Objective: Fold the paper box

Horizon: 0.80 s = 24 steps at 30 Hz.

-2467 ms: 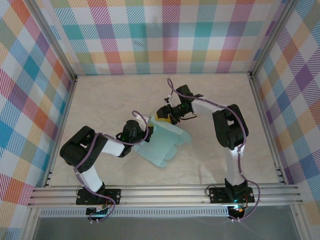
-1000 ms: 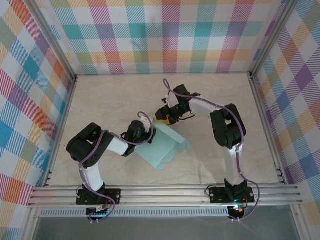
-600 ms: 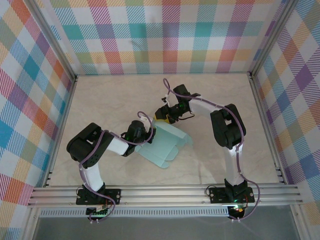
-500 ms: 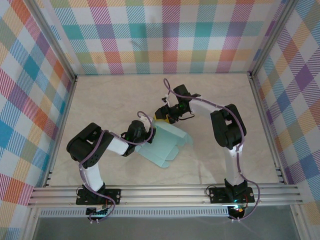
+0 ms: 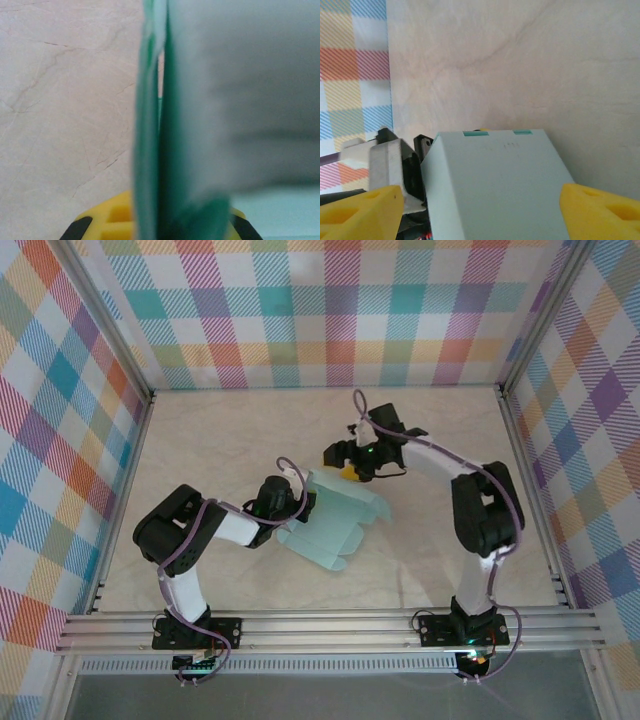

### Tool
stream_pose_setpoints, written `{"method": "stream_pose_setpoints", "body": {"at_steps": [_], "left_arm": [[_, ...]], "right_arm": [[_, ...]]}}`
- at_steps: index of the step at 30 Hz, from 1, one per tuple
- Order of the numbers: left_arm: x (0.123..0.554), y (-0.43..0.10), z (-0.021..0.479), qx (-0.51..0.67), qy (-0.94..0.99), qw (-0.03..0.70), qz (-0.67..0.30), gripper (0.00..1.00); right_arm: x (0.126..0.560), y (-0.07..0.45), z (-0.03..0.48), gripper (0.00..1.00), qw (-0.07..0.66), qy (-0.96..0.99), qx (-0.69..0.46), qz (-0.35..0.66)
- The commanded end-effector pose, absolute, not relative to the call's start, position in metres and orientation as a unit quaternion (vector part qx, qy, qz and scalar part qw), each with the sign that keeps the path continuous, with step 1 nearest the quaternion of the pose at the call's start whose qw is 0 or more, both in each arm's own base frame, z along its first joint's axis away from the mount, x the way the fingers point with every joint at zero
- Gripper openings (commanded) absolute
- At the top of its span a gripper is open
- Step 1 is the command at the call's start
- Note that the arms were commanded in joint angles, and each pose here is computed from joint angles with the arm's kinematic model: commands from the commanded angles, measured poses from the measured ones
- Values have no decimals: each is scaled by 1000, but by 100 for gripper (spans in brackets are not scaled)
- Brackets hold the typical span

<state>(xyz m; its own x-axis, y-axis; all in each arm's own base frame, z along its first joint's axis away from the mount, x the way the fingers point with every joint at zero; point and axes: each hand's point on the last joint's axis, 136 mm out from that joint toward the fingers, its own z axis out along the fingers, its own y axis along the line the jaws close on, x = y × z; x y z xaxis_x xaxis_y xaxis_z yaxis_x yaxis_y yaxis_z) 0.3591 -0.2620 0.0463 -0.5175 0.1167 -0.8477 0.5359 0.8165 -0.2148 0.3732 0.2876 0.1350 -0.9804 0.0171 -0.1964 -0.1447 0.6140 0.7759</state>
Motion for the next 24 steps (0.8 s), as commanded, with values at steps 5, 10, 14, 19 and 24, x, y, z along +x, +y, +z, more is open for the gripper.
{"method": "stream_pose_setpoints", "body": {"at_steps": [5,10,14,19,24], "left_arm": [[376,-274,81,158,825,459,-289,0],[380,-279,102,145,808,457,-342,0],[379,-287,118,163,790,454,-378,0],[391,-283,131,125,781,462,-402,0],[401,-285,150,97,764,463,-438,0]], "right_arm": [[399,227,203,82,228,875,17,428],[398,195,228,80,277,866,41,414],[396,181,227,79,280,865,46,414],[393,150,218,77,315,854,95,404],[386,126,214,76,347,836,135,402]]}}
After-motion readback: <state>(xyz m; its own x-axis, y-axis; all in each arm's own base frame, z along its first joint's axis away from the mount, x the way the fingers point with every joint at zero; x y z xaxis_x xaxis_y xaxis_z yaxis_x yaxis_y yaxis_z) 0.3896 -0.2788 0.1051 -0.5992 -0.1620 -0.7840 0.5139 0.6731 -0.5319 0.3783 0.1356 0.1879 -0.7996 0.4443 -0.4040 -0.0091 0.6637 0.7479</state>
